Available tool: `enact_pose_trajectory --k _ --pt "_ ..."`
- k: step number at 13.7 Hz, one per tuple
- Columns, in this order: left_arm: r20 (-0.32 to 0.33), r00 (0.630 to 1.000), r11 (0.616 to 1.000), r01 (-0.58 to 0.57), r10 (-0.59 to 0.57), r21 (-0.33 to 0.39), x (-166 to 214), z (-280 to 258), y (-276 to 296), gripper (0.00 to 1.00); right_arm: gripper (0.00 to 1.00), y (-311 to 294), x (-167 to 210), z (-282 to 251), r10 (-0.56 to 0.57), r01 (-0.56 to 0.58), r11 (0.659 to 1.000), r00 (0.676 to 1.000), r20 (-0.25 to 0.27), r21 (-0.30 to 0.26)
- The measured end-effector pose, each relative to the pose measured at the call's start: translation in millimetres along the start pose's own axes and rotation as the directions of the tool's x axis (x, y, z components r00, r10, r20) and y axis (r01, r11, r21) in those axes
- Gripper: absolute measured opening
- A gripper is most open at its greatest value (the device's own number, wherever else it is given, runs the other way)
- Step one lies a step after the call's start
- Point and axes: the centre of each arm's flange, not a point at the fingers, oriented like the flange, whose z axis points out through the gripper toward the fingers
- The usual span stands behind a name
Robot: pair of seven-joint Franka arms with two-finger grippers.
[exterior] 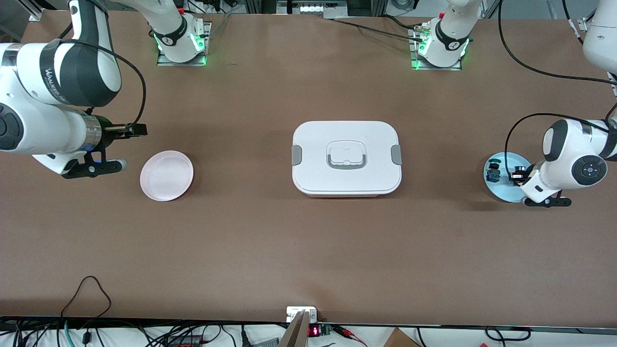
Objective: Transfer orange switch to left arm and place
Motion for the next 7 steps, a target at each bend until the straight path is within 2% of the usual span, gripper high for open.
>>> enact_pose_trajectory --k 2,5,6,7 --pt "-0.003 1.0 1.0 0.007 -0.007 0.0 1.3 0.9 3.8 0.4 1.0 27.3 -3.2 -9.0 0.024 -0.025 0.999 0.999 -0.04 -0.028" --pt "-0.006 1.0 1.0 -0.002 0.002 0.011 2.3 -0.1 7.2 0.4 1.0 51.8 -23.9 -36.3 0.153 -0.152 0.988 0.982 -0.113 0.02" --pt "-0.005 1.0 1.0 -0.003 0.003 0.011 2.4 0.1 7.8 0.45 1.0 54.5 -31.0 -44.5 0.185 -0.181 0.983 0.974 -0.132 0.038" --pt "-0.005 1.0 1.0 -0.004 0.004 0.011 2.5 0.4 8.3 0.45 1.0 58.0 -37.2 -51.2 0.203 -0.197 0.979 0.968 -0.147 0.051"
